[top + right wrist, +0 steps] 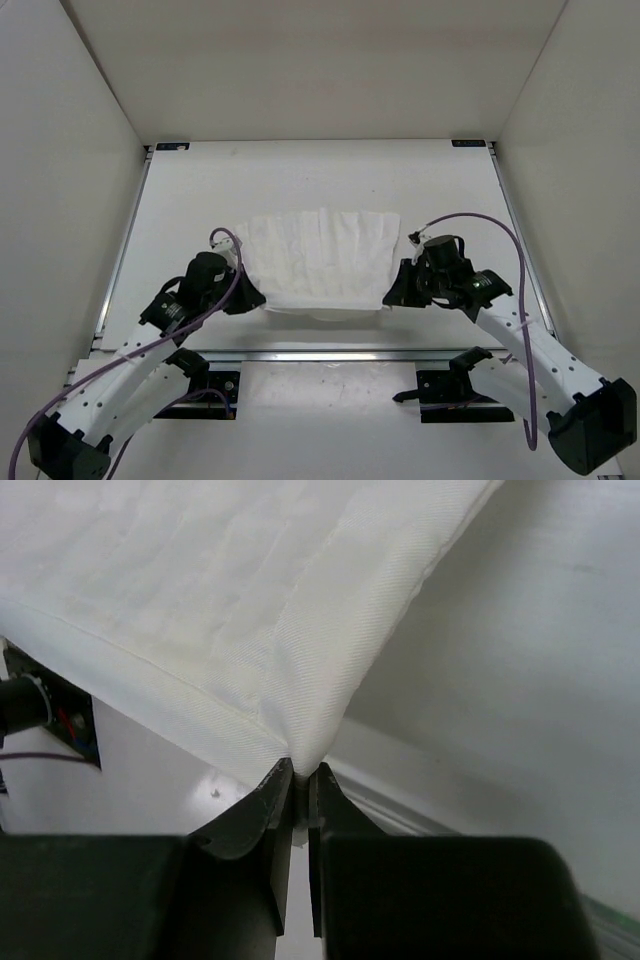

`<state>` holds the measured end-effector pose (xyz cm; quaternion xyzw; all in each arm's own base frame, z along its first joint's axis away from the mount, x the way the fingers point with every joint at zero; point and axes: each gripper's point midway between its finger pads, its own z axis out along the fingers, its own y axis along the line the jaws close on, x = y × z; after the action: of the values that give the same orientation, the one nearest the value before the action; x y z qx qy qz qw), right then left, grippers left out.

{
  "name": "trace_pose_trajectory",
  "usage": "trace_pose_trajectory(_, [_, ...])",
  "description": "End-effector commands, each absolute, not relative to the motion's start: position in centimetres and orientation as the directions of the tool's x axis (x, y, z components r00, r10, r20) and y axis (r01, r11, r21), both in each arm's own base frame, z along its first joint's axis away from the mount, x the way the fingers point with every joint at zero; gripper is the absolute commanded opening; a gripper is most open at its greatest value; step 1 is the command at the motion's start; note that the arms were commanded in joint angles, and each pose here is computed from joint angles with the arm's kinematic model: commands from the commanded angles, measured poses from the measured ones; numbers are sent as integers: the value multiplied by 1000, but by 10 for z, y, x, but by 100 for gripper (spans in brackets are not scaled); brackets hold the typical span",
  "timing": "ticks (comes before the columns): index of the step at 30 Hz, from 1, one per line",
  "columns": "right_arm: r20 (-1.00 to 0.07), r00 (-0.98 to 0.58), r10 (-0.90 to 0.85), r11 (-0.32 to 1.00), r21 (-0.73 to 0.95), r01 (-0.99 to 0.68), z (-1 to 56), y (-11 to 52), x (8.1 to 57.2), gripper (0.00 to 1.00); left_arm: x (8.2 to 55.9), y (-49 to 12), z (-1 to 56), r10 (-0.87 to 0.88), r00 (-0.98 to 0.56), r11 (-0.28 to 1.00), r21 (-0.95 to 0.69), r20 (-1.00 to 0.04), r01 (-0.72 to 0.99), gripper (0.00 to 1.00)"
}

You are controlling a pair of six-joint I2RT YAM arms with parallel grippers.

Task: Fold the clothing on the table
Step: Fold the skirt

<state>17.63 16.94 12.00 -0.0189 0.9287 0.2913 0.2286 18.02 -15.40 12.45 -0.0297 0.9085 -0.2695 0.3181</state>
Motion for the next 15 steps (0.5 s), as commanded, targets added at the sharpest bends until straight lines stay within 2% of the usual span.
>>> trace_pose_trajectory(1, [-360,-928,92,864,493,-106,107,152,143,0,152,-139,118,-192,-839,872,-481,-510,93,0])
trace_pose_trajectory(9, [-258,-965,56,827,553,-100,107,141,87,0,115,-127,128,-215,-860,839,-538,-462,79,0])
trace_pose_trajectory(15, [-256,-963,84,746,657,-109,138,146,81,0,127,-123,171,-258,-822,824,-560,-508,87,0])
